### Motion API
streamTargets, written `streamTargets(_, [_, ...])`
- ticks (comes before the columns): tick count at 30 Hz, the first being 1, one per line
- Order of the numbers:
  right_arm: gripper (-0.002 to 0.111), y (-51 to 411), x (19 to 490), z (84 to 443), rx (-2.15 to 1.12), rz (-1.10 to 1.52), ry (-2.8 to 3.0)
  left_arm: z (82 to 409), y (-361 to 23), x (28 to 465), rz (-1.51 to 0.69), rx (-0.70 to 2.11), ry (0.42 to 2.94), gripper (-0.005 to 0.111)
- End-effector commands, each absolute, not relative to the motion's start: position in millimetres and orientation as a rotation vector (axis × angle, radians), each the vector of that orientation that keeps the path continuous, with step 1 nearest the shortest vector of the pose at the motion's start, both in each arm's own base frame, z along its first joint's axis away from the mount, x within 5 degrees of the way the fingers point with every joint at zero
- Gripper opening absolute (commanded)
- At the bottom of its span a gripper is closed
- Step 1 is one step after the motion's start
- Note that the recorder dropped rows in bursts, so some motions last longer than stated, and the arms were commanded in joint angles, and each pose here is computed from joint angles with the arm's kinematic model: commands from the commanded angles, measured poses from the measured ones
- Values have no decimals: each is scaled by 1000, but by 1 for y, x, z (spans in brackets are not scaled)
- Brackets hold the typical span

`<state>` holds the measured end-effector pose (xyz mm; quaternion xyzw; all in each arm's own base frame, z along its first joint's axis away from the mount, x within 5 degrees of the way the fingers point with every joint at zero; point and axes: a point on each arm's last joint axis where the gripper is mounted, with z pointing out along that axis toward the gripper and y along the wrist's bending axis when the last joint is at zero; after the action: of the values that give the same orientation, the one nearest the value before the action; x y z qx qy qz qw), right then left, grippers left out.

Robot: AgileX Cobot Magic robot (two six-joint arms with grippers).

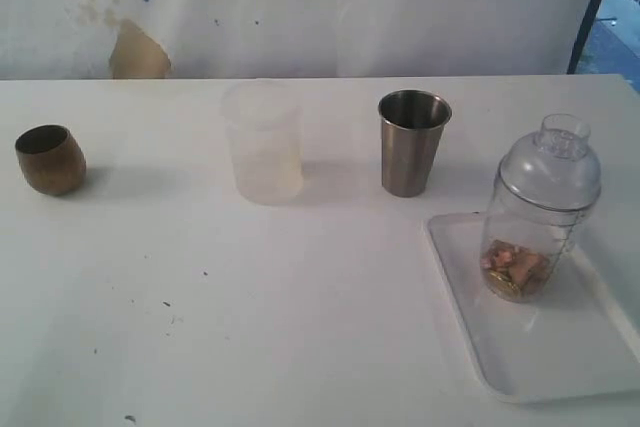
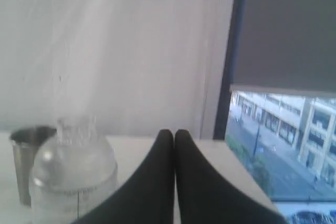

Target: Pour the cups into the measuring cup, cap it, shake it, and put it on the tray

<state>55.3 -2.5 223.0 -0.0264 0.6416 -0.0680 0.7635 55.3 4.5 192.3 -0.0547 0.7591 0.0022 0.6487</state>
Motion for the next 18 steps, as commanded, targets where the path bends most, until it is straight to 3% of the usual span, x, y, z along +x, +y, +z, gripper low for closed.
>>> streamTargets(1, [0, -4, 56, 203, -88, -177, 1595, 192, 4, 55, 0, -126, 1714, 0])
streamTargets(18, [0, -4, 54, 185, -92, -175, 1792, 192, 4, 55, 0, -126, 1714, 0])
